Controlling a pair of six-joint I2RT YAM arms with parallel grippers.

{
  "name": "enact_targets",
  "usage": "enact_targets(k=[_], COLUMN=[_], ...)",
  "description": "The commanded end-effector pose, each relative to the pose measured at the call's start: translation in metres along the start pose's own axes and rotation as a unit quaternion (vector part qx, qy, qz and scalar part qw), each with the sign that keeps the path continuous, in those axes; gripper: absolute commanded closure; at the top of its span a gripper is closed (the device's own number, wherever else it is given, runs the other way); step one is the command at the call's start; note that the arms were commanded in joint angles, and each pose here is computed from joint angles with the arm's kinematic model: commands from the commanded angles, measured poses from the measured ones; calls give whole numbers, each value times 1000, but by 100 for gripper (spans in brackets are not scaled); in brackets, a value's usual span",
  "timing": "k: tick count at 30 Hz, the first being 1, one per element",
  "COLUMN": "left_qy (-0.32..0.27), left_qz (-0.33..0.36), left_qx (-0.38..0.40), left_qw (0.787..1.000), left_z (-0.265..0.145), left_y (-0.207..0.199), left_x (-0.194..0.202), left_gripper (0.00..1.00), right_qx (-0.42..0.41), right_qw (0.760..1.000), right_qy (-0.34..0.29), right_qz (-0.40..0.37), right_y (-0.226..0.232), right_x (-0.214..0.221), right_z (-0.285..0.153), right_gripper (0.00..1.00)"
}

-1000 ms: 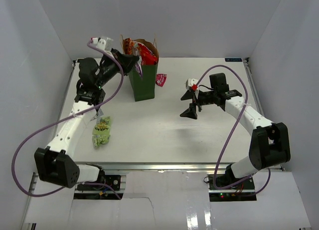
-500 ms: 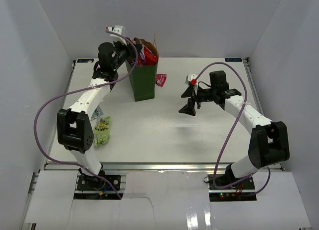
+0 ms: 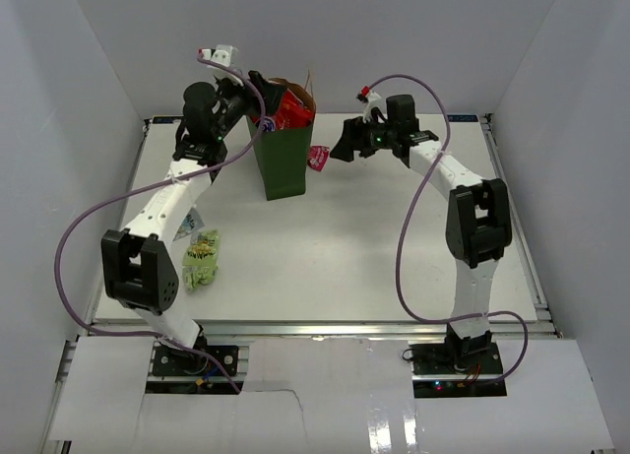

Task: Place the snacks into the paper bag

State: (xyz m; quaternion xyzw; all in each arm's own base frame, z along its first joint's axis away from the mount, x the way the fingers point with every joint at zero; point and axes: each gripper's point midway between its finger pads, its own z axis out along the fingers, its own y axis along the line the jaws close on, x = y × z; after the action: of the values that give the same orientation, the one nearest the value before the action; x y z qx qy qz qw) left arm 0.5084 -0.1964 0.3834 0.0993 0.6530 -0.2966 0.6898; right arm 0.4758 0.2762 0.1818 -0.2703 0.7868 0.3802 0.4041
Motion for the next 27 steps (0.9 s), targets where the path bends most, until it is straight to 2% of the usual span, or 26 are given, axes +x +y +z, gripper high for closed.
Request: enact_targets(k=[1,2,3,4,5,6,7,8,9,11,12,13,17,20,27], left_qy=[-61,-59,-57,-51,-68,-27,-14,-8,15,12,32,33,24,37,60], left_qz=[14,14,16,18,30,20,18,14,6,-18,-30,-42,-110,-131,-129], left_qx=[40,38,34,29,19,-5,-21,-49,-68,-108,-124,-136,-194,-210,-209], left_qw=[997,997,998,998,997,999,1000,999,998,994,991,989,975,968,967], left_z=[-43,-62,-74,-85,-109,-121,-134,-160,-173,-213,-224,-235,-282,-293,-291], left_y=[-44,-51,-53,-55,-62,-53,-50,-49,-42,-41,-34,-33,-26,-22,-22], left_x=[-71,-74,-74,-72,-88,-60,-53,-53,-30,-24,1,8,33,52,62], left_gripper=[19,18,18,18,18,18,18,18,18,18,18,18,18,17,17], right_qx=[52,55,79,84,93,121,126,132,154,171,179,186,201,174,119], right_qw=[997,997,995,995,994,991,989,988,984,980,977,974,971,978,988], right_qy=[-24,-31,-20,-39,-42,-31,-57,-66,-78,-101,-110,-126,-128,-109,-65], right_qz=[56,44,51,37,39,55,48,42,36,29,25,16,16,34,73], right_y=[-17,-19,-39,-42,-51,-74,-77,-83,-99,-107,-115,-117,-126,-120,-97], right_x=[-25,-28,-13,-33,-35,-17,-38,-39,-36,-49,-47,-58,-44,-24,18], right_z=[33,43,59,64,72,88,91,97,106,111,119,119,135,147,164], right_gripper=[13,13,13,12,12,12,12,13,13,15,15,16,16,16,18])
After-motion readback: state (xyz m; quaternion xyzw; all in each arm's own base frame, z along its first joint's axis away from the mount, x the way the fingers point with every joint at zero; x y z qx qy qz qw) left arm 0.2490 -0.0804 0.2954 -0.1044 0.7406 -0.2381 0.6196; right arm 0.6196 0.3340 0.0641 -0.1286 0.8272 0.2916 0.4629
